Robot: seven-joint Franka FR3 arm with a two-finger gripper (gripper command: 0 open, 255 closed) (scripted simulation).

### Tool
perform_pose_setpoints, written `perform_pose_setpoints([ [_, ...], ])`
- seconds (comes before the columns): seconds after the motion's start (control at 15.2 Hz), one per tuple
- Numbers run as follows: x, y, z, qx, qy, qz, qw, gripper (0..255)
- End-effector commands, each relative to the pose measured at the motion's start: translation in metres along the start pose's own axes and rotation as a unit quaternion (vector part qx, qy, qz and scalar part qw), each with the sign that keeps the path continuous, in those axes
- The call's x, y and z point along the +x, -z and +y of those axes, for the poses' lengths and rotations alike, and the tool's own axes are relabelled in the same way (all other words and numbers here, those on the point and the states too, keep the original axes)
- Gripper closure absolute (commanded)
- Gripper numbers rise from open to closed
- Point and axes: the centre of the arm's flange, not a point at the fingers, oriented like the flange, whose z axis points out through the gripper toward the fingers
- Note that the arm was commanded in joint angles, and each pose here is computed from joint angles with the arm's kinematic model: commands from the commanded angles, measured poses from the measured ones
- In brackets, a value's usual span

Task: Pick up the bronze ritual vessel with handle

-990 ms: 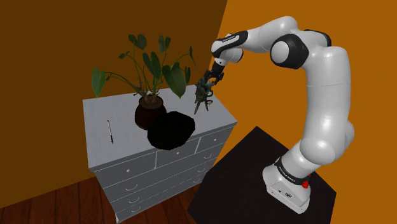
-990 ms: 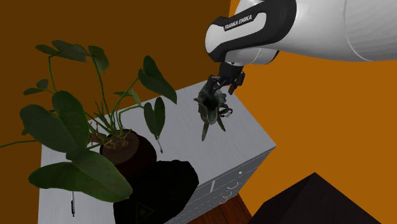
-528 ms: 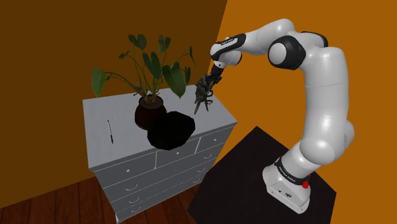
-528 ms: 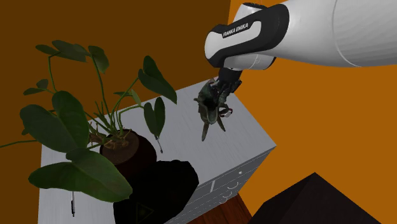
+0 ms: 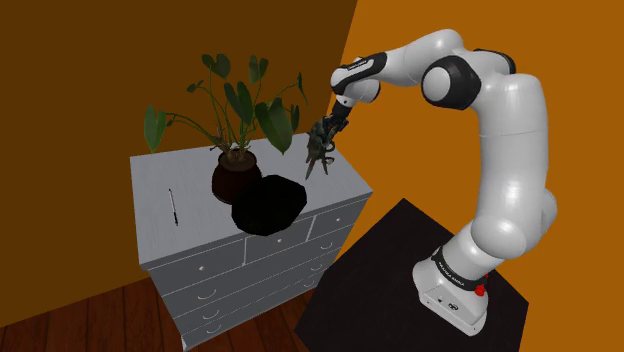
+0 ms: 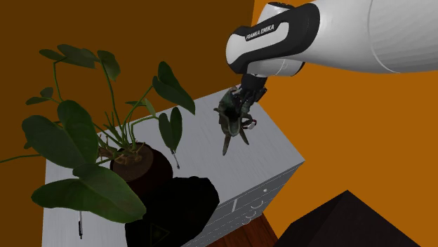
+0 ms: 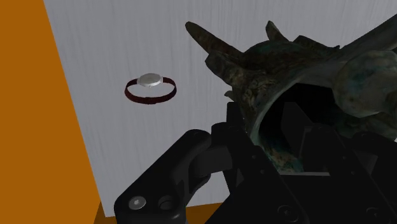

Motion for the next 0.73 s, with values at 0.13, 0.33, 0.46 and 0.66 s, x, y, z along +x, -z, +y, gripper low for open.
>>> perform_pose_setpoints([
  [0.13,0.000,0.018,-0.004,0.000,0.000,0.000,1.0000,255],
  [0.33,0.000,0.033,-0.007,0.000,0.000,0.000,1.0000,255],
  [0.46,0.000,0.044,-0.009,0.000,0.000,0.000,1.0000,255],
  [0.66,0.001,0.059,-0.012,0.000,0.000,0.000,1.0000,255],
])
